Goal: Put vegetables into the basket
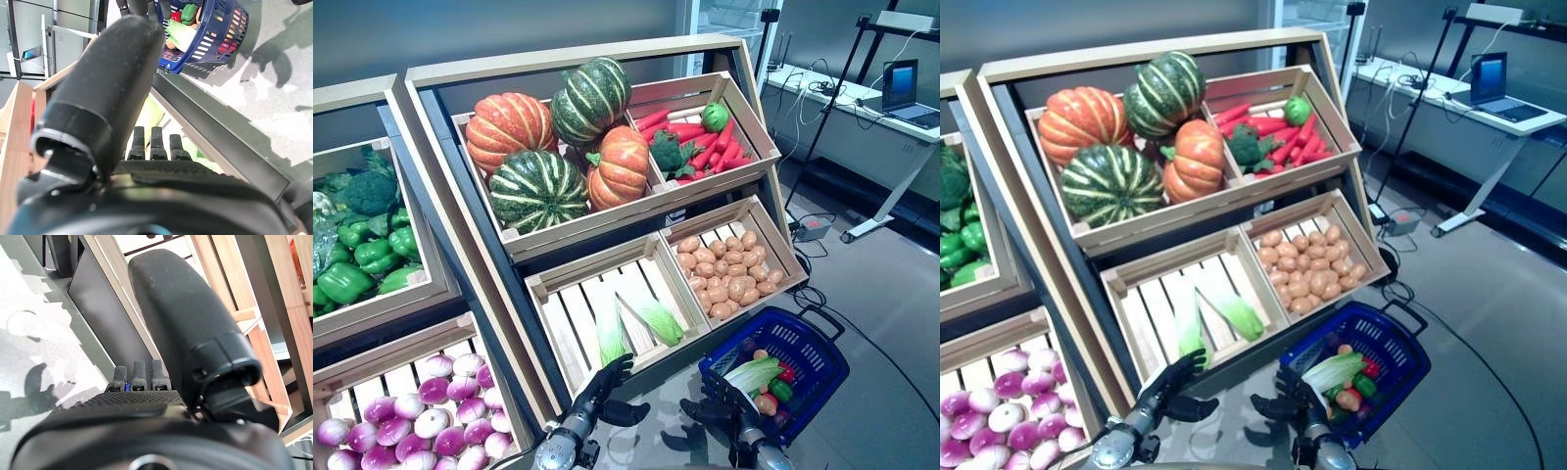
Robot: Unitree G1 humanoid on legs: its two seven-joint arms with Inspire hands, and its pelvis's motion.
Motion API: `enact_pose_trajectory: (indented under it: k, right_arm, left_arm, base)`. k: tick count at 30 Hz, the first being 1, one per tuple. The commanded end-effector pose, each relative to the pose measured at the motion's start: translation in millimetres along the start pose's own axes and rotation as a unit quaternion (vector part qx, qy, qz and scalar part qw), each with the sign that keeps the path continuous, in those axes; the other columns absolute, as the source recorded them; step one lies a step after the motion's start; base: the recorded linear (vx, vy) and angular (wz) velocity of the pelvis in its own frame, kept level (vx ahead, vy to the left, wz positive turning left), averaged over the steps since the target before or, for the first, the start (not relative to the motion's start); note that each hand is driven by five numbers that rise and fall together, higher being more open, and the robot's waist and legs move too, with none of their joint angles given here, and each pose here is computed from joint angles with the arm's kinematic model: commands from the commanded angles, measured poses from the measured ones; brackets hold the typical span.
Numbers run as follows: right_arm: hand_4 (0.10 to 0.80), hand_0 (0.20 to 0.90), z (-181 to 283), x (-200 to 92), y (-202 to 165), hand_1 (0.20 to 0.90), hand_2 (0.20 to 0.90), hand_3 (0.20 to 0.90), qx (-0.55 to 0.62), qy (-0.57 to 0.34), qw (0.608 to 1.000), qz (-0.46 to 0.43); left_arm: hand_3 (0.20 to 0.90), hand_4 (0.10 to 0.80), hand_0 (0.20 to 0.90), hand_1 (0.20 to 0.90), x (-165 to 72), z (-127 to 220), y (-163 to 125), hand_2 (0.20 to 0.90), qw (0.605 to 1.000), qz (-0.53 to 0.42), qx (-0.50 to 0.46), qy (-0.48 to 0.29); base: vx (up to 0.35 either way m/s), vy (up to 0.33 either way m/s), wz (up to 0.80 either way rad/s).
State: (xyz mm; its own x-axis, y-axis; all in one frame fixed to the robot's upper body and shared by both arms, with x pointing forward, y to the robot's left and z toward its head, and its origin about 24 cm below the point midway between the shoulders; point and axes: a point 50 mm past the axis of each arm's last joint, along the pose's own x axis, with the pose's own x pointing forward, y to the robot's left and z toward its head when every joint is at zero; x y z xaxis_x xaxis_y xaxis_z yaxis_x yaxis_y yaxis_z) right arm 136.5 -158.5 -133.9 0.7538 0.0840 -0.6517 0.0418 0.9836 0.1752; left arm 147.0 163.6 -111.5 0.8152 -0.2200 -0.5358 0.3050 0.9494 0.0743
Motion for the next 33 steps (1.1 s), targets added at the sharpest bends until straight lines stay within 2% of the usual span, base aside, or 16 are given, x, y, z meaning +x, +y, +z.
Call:
enact_pose_trajectory:
  k: [1,26,33]
  right_arm:
    - [0.8,0.9,74.5,22.7,28.0,0.9,0.9,0.9,-0.026,-0.16,0.986,0.047]
    - [0.8,0.9,64.9,21.9,25.5,0.9,0.9,0.9,-0.011,-0.132,0.989,0.06]
    - [0.8,0.9,70.8,20.9,19.6,0.9,0.9,0.9,-0.007,-0.139,0.989,0.047]
  left_arm:
    - [0.9,0.8,0.9,0.9,32.9,56.5,4.7,0.9,0.994,-0.002,0.009,-0.108]
    - [0.9,0.8,0.9,0.9,31.5,73.8,3.1,0.9,0.982,-0.009,0.093,-0.164]
    - [0.9,0.8,0.9,0.9,25.0,110.1,22.6,0.9,0.958,0.056,0.11,-0.259]
  base:
    - [0.0,0.0,0.0]
    - [0.0,0.0,0.0]
    - [0.0,0.0,0.0]
